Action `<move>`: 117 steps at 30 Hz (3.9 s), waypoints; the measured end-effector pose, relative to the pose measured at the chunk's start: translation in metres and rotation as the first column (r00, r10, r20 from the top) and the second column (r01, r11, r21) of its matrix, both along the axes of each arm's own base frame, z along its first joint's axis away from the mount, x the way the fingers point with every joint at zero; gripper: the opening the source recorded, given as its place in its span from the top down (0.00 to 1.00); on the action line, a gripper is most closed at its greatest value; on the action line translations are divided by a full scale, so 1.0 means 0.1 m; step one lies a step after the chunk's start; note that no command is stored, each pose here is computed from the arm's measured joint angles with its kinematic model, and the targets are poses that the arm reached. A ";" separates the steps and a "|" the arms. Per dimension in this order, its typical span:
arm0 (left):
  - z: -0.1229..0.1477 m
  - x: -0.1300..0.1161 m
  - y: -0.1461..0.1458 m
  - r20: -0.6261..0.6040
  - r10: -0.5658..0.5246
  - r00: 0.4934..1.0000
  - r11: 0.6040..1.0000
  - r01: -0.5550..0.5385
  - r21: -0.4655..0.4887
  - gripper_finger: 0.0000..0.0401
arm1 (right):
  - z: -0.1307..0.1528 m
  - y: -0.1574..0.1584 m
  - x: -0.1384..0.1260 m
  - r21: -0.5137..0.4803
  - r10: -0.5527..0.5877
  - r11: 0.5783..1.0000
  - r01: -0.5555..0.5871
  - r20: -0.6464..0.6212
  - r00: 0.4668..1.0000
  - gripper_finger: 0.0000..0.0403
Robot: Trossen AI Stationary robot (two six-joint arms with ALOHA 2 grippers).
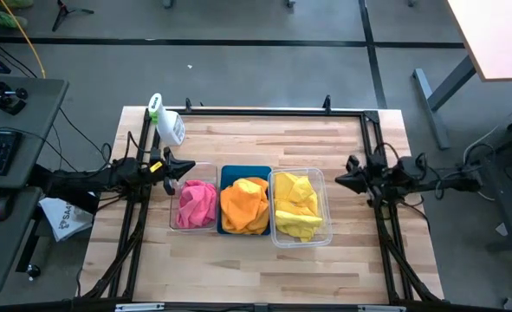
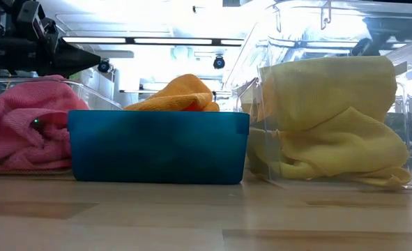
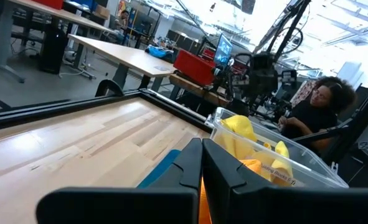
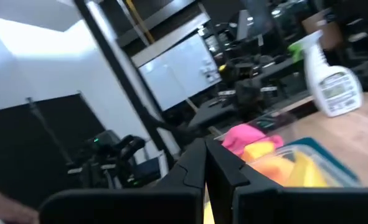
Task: Sort microfiber towel by color & place in baskets
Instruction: Return to Home Position
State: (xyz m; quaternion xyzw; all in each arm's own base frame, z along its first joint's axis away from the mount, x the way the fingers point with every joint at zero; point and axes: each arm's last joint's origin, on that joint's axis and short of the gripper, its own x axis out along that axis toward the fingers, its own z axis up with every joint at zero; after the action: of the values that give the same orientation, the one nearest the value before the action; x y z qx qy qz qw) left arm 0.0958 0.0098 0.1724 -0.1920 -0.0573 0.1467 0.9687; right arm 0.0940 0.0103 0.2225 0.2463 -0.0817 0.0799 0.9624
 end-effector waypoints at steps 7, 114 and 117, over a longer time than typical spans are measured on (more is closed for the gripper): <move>0.00 0.00 0.00 0.000 0.000 1.000 1.000 0.000 0.000 1.00 | -0.19 0.10 0.02 -0.129 0.079 0.988 -0.080 -0.012 0.997 1.00; 0.00 0.00 0.00 -0.001 0.000 1.000 1.000 0.000 0.001 1.00 | -0.60 -0.02 0.09 -0.462 -0.219 0.880 0.113 -0.181 0.959 1.00; 0.00 0.00 0.00 -0.001 0.001 1.000 1.000 -0.001 0.000 1.00 | -0.60 -0.02 0.09 -0.462 -0.219 0.880 0.113 -0.181 0.959 1.00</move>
State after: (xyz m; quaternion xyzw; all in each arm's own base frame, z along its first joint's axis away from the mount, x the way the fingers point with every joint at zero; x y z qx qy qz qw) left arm 0.0958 0.0098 0.1724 -0.1917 -0.0570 0.1470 0.9687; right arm 0.1030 0.0079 0.1622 0.0181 0.0289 -0.0155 0.9993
